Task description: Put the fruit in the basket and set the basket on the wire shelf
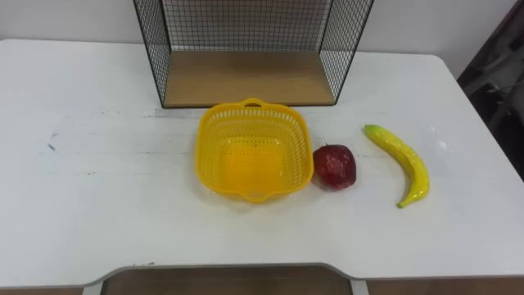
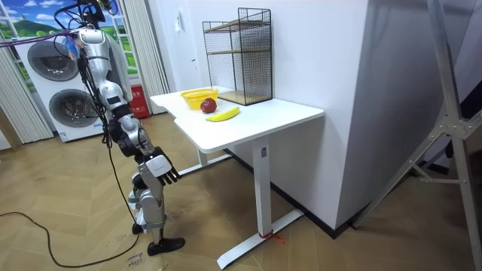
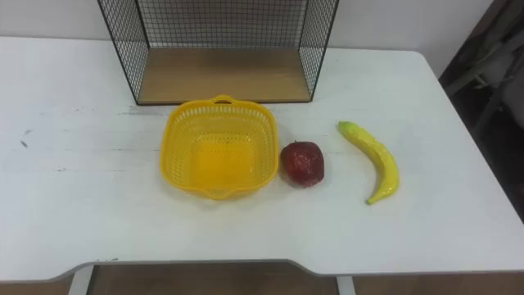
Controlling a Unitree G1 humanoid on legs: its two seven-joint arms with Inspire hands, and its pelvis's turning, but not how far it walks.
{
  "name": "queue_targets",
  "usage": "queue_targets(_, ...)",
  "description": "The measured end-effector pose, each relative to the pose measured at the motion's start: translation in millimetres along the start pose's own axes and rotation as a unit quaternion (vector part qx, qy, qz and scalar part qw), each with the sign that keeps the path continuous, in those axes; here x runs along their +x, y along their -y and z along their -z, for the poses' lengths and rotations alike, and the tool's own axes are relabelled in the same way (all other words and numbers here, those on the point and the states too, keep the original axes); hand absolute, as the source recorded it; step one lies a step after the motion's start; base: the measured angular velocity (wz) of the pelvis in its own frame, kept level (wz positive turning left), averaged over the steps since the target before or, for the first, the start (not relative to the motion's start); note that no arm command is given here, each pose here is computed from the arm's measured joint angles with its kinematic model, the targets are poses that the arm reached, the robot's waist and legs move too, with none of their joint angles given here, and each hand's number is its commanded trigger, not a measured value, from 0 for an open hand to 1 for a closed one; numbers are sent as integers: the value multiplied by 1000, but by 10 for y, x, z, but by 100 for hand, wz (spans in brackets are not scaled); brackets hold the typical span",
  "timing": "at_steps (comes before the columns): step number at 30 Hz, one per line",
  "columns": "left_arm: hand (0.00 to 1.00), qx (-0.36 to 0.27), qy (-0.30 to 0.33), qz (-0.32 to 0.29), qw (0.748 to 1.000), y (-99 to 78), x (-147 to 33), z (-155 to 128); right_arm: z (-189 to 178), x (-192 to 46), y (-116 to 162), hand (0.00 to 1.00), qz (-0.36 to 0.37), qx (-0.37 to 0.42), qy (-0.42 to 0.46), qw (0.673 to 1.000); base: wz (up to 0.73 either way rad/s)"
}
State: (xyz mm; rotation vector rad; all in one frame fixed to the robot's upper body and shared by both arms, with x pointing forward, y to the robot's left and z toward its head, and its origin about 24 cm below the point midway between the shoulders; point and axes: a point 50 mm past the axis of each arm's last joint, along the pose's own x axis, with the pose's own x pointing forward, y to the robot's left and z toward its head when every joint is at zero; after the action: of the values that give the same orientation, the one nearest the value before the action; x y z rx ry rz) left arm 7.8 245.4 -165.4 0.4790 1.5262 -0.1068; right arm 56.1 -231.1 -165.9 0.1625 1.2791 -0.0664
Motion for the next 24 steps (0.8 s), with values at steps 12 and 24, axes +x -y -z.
queue_targets(12, 0, 0, 4, 0, 1000, -3, 0, -15, 1, 1, -5, 0, -1, 2, 0, 1000, 0)
queue_targets(24, 0, 3, 6, 0, 1000, 3, 1, -20, 47, 4, -8, 0, 19, 34, 1, 999, 0)
